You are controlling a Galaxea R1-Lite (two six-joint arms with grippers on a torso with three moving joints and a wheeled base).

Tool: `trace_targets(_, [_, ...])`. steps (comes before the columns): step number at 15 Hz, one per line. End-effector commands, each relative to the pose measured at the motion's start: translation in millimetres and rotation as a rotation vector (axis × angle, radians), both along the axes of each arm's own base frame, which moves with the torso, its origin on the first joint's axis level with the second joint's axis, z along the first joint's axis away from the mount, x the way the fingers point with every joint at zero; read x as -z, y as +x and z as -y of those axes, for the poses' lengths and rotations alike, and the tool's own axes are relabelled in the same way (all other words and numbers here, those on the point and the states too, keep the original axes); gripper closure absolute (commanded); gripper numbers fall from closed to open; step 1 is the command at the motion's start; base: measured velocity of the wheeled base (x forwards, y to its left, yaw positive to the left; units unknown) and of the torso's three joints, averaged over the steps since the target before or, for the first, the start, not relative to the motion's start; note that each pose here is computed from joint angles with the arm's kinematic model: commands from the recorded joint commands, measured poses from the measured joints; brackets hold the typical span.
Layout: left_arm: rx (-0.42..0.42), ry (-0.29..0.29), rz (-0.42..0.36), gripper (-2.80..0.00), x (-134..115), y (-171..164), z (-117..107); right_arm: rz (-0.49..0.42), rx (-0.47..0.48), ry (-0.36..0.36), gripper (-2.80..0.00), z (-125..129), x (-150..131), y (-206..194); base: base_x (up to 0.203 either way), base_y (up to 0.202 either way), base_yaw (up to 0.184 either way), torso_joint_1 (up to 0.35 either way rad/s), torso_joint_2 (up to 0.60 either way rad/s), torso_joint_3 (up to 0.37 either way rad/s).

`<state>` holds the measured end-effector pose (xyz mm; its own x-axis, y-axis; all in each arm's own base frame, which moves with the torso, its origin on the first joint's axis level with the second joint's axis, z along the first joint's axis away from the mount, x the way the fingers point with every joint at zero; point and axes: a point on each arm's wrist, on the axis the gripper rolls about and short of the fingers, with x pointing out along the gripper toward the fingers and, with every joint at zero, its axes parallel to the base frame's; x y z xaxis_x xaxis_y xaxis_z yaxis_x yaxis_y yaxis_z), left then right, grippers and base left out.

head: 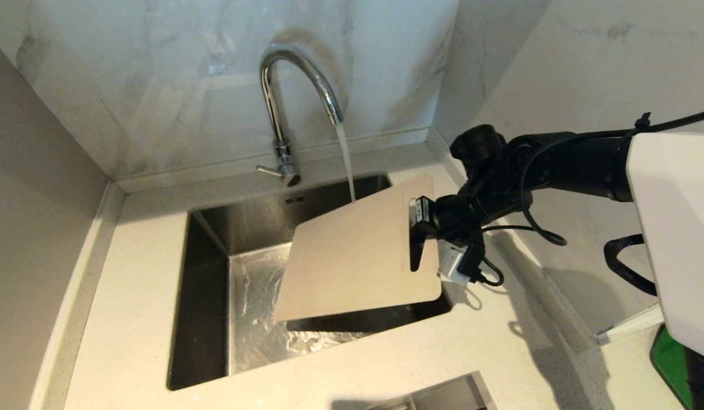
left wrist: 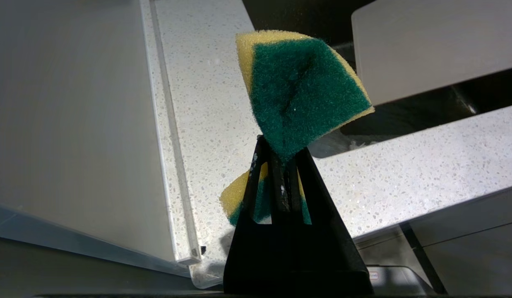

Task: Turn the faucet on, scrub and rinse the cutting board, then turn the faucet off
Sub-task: Scrub the cutting board underwater

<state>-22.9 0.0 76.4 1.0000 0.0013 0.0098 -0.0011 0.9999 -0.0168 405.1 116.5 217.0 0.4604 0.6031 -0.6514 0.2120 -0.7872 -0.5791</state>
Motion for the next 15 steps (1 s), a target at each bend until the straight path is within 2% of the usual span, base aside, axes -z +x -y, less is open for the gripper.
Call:
trace_targets(1, [0.0,0.0,-0.002,0.0,0.8,0.2,0.0,0.025,0.005,0.002,0.0,6.9,2.5,6.3,0.0,0.0,0.0,0.0,0.0,0.0])
trace_targets(6, [0.0,0.0,-0.002,0.0,0.8,0.2,0.0,0.077,-0.015,0.043,0.0,6.0,11.7,21.2,0.0,0.0,0.0,0.0,0.0,0.0])
trace_targets(15, [0.0,0.0,-0.002,0.0,0.8,0.2,0.0,0.107,-0.044,0.076,0.0,2.7,14.5,27.9,0.0,0.0,0.0,0.0,0.0,0.0])
